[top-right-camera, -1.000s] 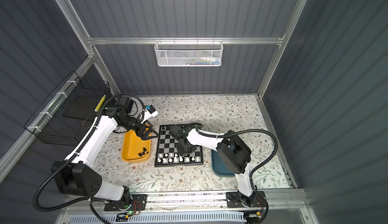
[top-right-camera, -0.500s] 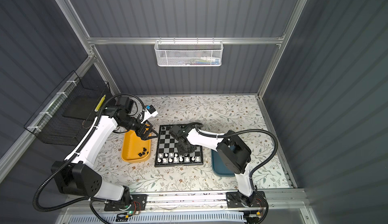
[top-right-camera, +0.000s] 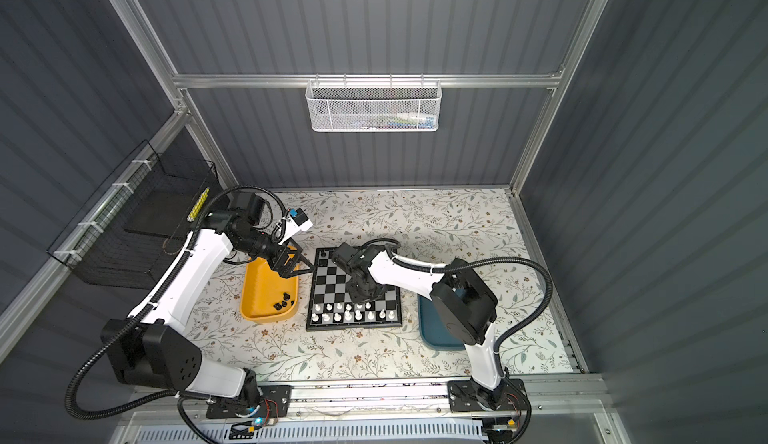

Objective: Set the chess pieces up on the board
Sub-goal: 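Lower the pawn onto the second-nearest row and open the right gripper, then move the open right gripper back over the teal tray, then lower the open right gripper onto a white pawn in the teal tray, then close the right gripper on the small white pawn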

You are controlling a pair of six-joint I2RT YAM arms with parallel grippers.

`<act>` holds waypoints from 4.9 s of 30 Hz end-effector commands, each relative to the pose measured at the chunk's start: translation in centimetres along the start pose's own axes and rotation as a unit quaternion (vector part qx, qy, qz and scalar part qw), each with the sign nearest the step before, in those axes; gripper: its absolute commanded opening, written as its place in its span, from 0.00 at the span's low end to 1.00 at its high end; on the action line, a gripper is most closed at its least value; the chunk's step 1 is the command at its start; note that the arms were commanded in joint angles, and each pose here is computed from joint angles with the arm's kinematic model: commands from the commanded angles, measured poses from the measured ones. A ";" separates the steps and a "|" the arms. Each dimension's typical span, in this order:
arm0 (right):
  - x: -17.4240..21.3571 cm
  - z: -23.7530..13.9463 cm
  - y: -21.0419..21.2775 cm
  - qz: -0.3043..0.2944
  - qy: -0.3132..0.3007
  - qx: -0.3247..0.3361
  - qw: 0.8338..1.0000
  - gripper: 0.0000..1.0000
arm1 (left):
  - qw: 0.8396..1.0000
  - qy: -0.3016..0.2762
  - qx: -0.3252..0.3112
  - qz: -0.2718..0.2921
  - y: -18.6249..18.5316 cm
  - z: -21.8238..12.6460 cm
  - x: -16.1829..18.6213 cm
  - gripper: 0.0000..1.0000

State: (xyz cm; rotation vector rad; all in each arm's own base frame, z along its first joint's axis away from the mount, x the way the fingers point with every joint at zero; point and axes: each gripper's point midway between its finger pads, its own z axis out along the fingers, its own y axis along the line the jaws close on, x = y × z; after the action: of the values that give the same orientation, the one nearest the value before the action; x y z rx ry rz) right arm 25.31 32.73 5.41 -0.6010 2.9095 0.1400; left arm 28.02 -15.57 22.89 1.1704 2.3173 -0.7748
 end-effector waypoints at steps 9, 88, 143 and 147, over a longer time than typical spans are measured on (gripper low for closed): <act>-2.0 -4.9 -1.5 -0.016 -0.058 0.020 0.998 0.27 | 1.000 -0.005 0.004 0.008 -0.7 -0.5 -0.4 0.99; 7.1 -0.8 -24.0 0.223 -0.006 0.062 0.973 0.25 | 1.000 0.009 0.012 -0.002 -0.2 0.1 -0.2 1.00; 6.9 -0.7 -23.9 0.219 0.001 0.060 0.974 0.13 | 1.000 0.009 0.008 -0.003 -0.2 0.0 -0.1 1.00; 6.8 -1.2 -23.8 0.219 -0.003 0.060 0.974 0.13 | 1.000 0.009 0.008 -0.002 -0.2 0.0 -0.1 1.00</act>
State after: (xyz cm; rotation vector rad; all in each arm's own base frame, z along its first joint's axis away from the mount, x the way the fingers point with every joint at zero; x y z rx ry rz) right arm 28.37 8.09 2.97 0.0731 2.9770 0.0084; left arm 28.37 -15.69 22.48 1.1718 2.3335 -0.7860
